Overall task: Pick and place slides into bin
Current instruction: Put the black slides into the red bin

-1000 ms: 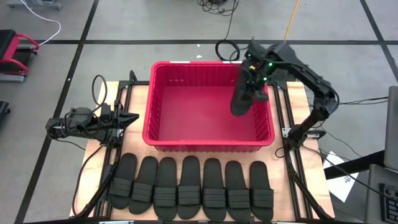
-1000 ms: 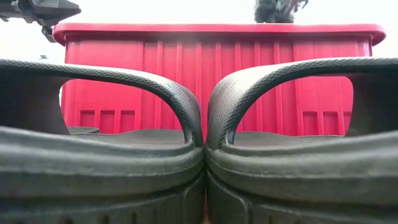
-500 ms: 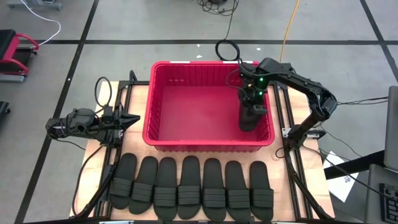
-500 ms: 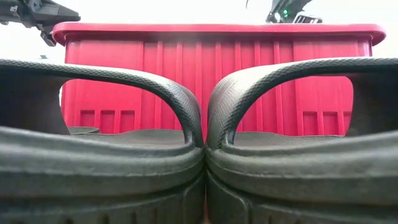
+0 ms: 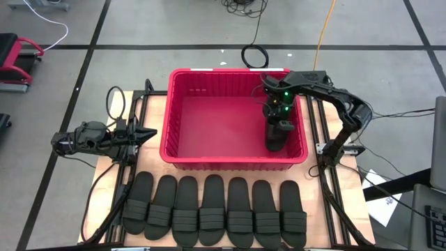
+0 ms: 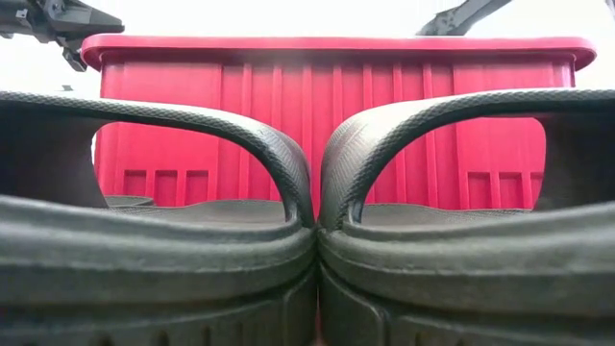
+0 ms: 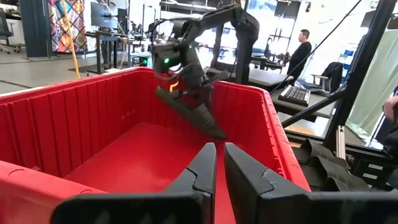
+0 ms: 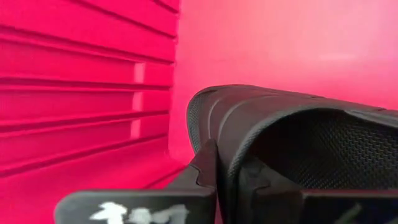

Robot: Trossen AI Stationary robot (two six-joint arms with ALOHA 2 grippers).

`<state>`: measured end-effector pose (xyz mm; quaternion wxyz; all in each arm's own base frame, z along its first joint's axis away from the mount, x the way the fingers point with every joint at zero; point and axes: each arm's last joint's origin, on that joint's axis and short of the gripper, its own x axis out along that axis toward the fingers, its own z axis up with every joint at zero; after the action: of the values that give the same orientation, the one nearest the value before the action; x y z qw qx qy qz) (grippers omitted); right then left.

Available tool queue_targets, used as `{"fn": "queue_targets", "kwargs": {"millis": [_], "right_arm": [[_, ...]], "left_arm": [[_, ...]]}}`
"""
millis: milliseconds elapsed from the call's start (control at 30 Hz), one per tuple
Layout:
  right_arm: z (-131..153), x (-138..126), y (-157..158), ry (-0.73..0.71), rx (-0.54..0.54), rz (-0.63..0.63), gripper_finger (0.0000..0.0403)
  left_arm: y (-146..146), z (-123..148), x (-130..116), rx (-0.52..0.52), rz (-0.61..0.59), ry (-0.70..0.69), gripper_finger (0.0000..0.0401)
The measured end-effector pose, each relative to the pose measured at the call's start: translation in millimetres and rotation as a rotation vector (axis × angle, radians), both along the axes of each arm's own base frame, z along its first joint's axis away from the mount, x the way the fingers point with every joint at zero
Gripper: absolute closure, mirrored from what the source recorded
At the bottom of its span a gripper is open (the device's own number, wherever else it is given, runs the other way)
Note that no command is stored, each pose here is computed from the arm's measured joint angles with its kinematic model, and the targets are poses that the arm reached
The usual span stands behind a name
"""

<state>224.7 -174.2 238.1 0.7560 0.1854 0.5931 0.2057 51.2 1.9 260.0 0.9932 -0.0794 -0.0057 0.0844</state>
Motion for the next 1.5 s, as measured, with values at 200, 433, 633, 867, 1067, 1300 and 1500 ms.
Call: {"fn": "queue_targets", "kwargs": {"millis": [200,433,633,867,1067,1300,1500], "right_arm": [[-21,8,-10,0.052,-0.005,-0.004,0.0399],[-36,13,-17,0.107,-0.05,-0.003,0.0399],[-39,15,-21,0.122,-0.117,0.019,0.0399],[-40,17,-24,0.095,-0.151,0.016,0.0389],[-41,18,-25,0.105,-0.173,0.01,0.0337],[-41,17,-26,0.159,-0.213,-0.005,0.0283],[-42,17,-26,0.192,-0.244,-0.002,0.0271]], "left_arm": [[0,0,0,0.0,0.0,0.0,0.037],[1,0,0,0.0,0.025,0.0,0.037],[1,0,0,0.0,0.025,0.0,0.037],[1,0,0,0.0,0.025,0.0,0.037],[1,0,0,0.0,0.025,-0.001,0.037],[1,0,0,0.0,0.025,-0.001,0.037],[1,0,0,0.0,0.026,0.0,0.037]]}}
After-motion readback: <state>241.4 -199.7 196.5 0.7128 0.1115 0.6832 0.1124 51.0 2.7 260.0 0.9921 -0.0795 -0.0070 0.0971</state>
